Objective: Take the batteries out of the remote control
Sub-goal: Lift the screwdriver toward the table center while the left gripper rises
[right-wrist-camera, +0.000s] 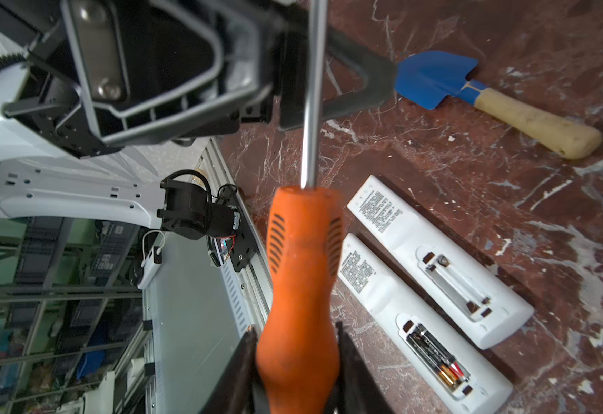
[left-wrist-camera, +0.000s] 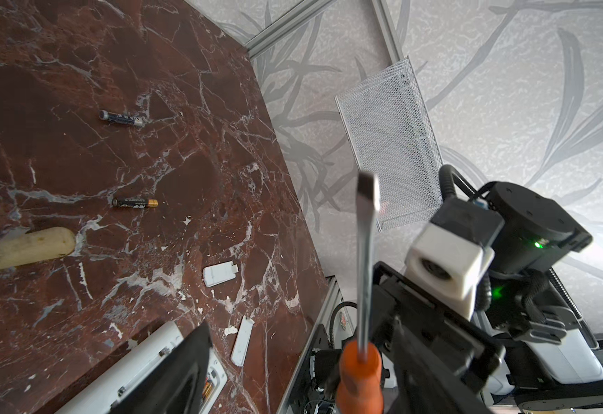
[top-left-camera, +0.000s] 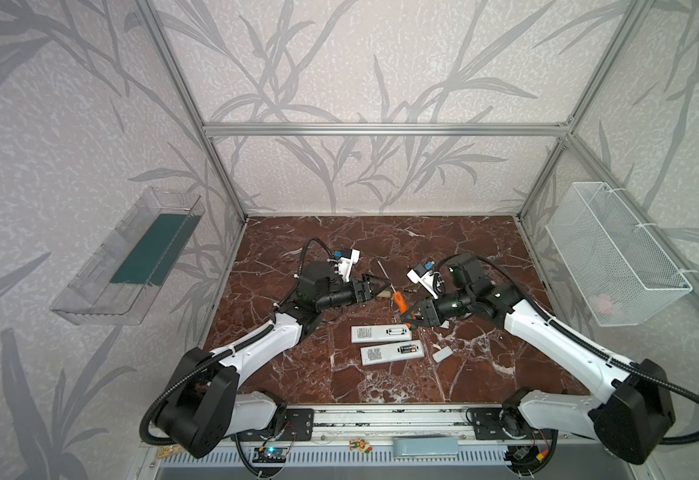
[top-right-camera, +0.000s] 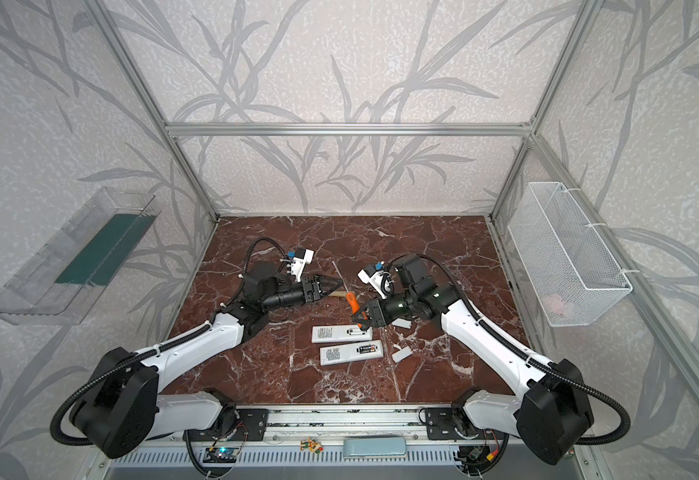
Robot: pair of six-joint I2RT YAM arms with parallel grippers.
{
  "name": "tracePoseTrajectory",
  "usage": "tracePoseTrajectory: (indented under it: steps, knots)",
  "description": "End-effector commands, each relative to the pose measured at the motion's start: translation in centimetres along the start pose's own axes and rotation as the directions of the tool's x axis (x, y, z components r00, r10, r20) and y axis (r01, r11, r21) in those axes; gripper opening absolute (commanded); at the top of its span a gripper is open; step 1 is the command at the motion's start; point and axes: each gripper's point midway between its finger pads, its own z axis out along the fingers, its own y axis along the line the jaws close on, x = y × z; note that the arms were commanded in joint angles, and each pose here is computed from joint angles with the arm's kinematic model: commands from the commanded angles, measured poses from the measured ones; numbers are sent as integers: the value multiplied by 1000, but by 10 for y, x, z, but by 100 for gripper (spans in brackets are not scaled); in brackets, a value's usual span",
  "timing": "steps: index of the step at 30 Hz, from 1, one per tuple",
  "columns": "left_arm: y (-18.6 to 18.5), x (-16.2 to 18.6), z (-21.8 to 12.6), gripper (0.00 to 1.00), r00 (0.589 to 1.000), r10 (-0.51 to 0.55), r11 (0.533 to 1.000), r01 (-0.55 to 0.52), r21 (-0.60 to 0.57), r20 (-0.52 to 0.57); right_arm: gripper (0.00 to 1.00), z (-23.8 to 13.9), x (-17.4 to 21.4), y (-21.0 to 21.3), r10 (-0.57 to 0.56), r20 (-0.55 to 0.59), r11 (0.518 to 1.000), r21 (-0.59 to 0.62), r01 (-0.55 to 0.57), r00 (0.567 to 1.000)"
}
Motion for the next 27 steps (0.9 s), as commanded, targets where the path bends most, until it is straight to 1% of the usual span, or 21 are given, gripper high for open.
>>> tracePoseTrajectory:
  steps: [1,3,5,7,12,14,15,17,18,20,22,23,24,25,27]
  knots:
    - [-10,-12,3,74,1000,3,1000,-3,9,26,15,3,2,2,-42,-27,998,50,44,999]
    - [0,-9,4,65,1000,-22,999,22,-31,15,15,5,2,4,-59,-29,996,65,60,998]
    - [4,-7,4,61,999,-31,998,32,-50,5,15,7,3,3,-67,-40,994,89,70,997]
    - [7,-6,4,52,999,-41,997,41,-61,4,15,8,3,2,-79,-51,990,111,84,996]
    - [10,-6,7,19,998,-61,996,60,-67,0,15,10,3,1,-100,-67,982,153,110,993]
    - [9,-7,9,2,997,-74,996,73,-55,-1,15,10,2,-2,-100,-64,979,169,110,993]
    - [9,-7,9,0,997,-81,995,80,-51,-1,16,9,1,-4,-98,-59,976,188,107,993]
    - [8,-8,10,0,996,-94,995,94,-38,4,21,6,-1,-8,-94,-43,971,216,101,995]
    - [7,-9,10,0,995,-102,994,102,-30,10,27,2,-2,-10,-83,-28,969,230,88,996]
    - [2,-13,10,0,993,-111,994,111,-7,29,47,-7,-8,-13,-46,23,973,225,40,999]
    - [-4,-20,9,0,991,-123,992,122,21,55,67,-20,-18,-14,8,108,984,176,-26,994]
    - [-7,-23,9,0,989,-129,991,127,32,67,78,-26,-23,-14,34,151,988,147,-57,988]
    - [-11,-28,9,0,987,-138,990,134,46,87,90,-35,-29,-16,71,206,989,114,-96,976]
    - [-15,-34,8,0,983,-148,988,142,66,109,100,-44,-35,-18,109,263,987,82,-135,959]
    - [-25,-49,4,0,970,-171,983,155,102,175,99,-59,-44,-21,175,353,982,7,-190,919]
